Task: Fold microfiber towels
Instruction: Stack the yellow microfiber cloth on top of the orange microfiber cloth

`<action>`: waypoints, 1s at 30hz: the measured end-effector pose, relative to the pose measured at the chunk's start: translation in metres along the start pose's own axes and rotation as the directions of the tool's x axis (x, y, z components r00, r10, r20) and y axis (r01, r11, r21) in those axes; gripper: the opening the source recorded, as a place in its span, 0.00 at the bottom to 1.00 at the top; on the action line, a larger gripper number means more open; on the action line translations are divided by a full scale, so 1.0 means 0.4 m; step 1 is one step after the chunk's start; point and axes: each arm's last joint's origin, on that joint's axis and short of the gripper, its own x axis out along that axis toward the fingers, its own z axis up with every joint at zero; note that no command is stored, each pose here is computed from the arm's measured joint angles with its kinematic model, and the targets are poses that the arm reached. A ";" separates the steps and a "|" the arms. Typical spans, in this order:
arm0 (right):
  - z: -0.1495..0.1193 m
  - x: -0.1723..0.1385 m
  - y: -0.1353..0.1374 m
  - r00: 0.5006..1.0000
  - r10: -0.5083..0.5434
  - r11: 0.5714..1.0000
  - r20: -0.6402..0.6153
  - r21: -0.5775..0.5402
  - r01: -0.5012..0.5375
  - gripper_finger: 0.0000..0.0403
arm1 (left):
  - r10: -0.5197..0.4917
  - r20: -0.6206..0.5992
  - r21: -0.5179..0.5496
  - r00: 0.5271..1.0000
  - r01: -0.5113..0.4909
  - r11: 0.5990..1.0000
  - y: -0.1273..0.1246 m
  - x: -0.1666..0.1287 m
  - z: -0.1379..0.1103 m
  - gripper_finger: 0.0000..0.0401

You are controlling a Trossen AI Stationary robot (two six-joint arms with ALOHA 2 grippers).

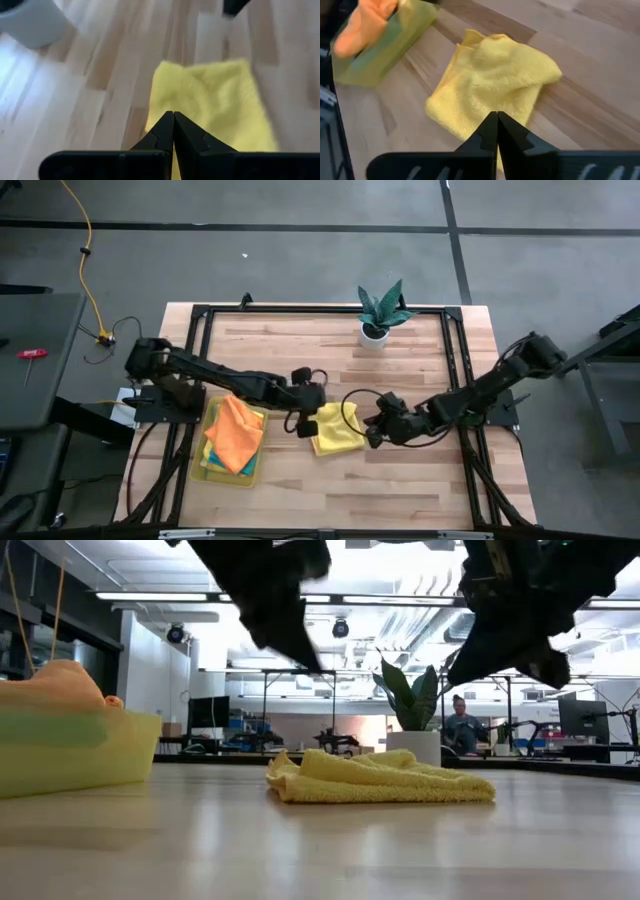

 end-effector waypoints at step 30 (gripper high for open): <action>-0.078 0.194 -0.029 0.975 -0.055 0.975 -0.217 0.199 0.099 0.56 | -0.104 0.379 -0.295 0.920 0.227 0.928 0.004 -0.180 -0.055 0.00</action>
